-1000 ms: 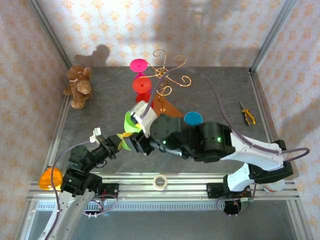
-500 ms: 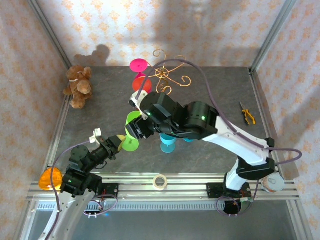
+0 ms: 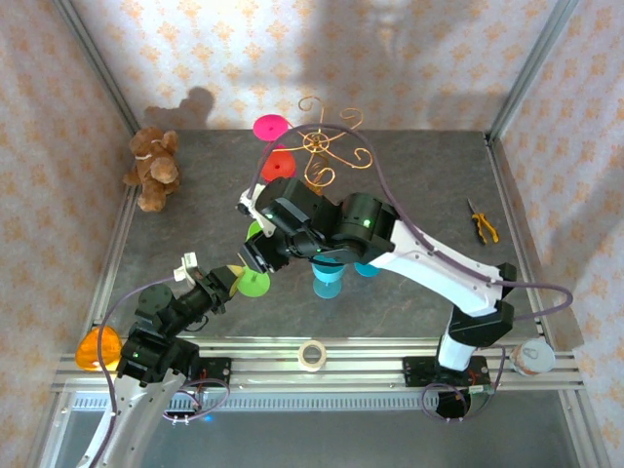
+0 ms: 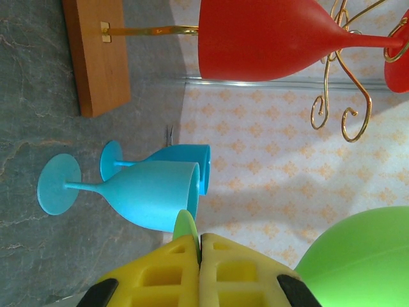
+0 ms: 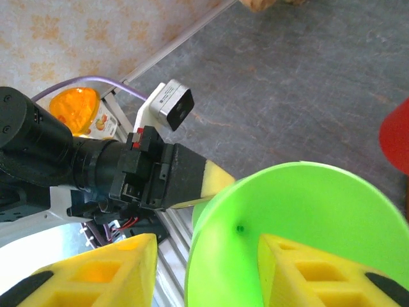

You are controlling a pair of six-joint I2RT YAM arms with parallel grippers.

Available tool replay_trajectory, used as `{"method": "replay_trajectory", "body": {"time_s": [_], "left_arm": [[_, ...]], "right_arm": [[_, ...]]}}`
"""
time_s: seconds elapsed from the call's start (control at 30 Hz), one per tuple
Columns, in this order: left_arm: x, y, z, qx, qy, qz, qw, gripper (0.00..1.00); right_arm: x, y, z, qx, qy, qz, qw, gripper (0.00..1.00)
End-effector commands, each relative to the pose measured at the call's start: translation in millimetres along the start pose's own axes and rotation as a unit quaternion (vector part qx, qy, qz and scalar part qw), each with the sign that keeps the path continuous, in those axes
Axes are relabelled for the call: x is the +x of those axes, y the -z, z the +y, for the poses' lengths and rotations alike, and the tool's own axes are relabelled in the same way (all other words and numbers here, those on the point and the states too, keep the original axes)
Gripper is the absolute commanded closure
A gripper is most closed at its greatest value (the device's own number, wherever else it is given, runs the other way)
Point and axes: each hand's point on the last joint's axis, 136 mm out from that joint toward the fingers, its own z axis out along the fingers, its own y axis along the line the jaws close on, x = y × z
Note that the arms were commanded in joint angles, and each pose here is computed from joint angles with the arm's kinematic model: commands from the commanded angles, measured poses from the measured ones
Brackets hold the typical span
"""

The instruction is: Take the wine glass off the wine glass rack

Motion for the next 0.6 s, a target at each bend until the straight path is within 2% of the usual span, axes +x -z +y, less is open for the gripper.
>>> {"method": "replay_trajectory", "body": {"time_s": [0.0,0.17,0.27,0.5,0.53,0.57], "left_arm": [[-2.0,7.0,-18.9,0.022,-0.022,-0.013,0.999,1.0],[-2.3,7.6,-19.8,0.023,-0.023,-0.015,0.999,1.0],[-2.6,8.1,-21.3,0.024,-0.025,-0.016,0.999,1.0],[-6.2,8.3,-22.9,0.025,-0.02,-0.026,0.999,1.0],[-6.1,7.5,-22.0,0.024,-0.016,-0.025,0.999,0.98],[-5.0,6.3,-22.3,0.026,-0.015,-0.02,0.999,0.9]], "right_arm": [[7.0,-9.5,3.3,-0.012,-0.002,0.019,1.0,0.58],[9.9,-14.8,4.1,-0.014,-0.005,0.028,1.0,0.8],[11.5,-16.2,3.5,-0.012,-0.007,0.032,0.999,0.99],[13.5,-13.4,1.9,-0.01,-0.015,0.031,0.999,1.0],[14.0,-12.9,1.4,-0.01,-0.017,0.03,0.999,1.0],[15.3,-12.7,0.6,-0.009,-0.021,0.03,0.999,1.0]]}}
